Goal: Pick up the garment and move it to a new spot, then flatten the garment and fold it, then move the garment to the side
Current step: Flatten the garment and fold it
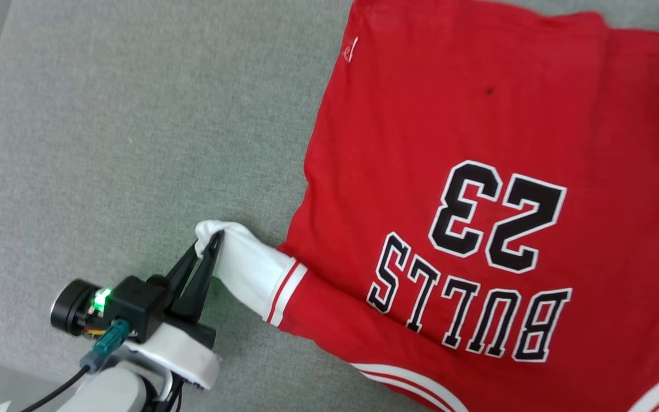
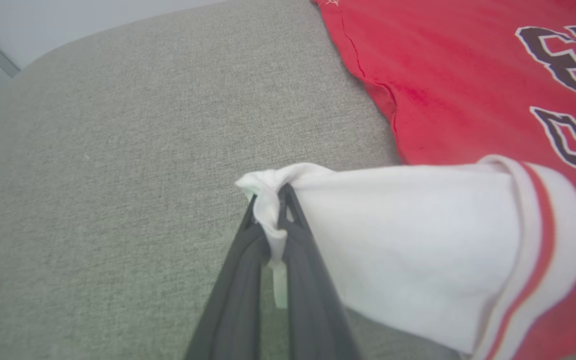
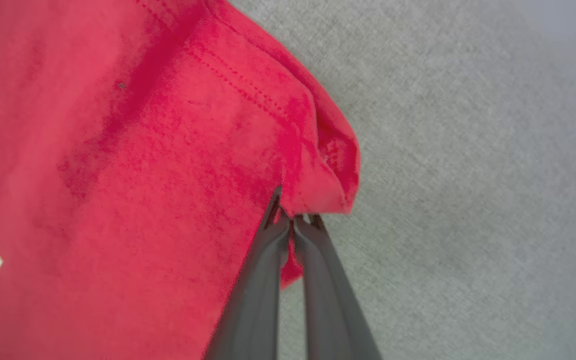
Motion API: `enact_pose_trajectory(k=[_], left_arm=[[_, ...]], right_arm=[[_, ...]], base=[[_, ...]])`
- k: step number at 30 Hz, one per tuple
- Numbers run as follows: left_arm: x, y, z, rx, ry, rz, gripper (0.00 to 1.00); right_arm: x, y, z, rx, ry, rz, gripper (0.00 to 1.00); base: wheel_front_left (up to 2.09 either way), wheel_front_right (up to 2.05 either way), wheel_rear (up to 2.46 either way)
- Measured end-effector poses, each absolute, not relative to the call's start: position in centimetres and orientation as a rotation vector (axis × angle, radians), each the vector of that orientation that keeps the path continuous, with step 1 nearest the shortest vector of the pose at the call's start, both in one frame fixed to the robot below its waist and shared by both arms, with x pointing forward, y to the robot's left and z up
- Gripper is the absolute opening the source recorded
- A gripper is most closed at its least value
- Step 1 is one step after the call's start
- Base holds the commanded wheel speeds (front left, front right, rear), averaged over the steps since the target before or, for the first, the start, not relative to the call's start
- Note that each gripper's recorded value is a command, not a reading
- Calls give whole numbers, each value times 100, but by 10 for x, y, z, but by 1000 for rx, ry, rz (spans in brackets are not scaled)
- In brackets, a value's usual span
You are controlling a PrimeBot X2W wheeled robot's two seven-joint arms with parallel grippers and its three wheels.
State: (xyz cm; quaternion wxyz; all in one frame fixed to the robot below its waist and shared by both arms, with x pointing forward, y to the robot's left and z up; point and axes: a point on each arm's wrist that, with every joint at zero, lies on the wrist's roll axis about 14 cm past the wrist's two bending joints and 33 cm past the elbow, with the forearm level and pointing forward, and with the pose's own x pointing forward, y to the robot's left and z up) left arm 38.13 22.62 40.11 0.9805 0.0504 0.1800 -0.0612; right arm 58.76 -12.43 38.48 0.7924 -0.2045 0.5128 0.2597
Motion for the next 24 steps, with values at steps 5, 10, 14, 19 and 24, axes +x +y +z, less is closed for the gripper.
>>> enact_pose_trajectory(k=[5, 10, 14, 19, 24], left_arm=[[369, 231, 415, 107, 335, -108, 0], [356, 231, 431, 94, 298, -97, 0], [346, 228, 439, 86, 284, -100, 0], [345, 220, 446, 84, 260, -130, 0], [349, 208, 448, 77, 251, -173, 0]], right_arm=[[583, -120, 428, -441, 985, 569, 0], [564, -129, 475, -476, 867, 583, 0], [535, -149, 501, -506, 818, 586, 0], [487, -190, 512, -525, 829, 564, 0], [430, -241, 495, -510, 945, 506, 0]], base=[[0, 0, 0], [0, 0, 0], [0, 0, 0], [0, 0, 0], [0, 0, 0]])
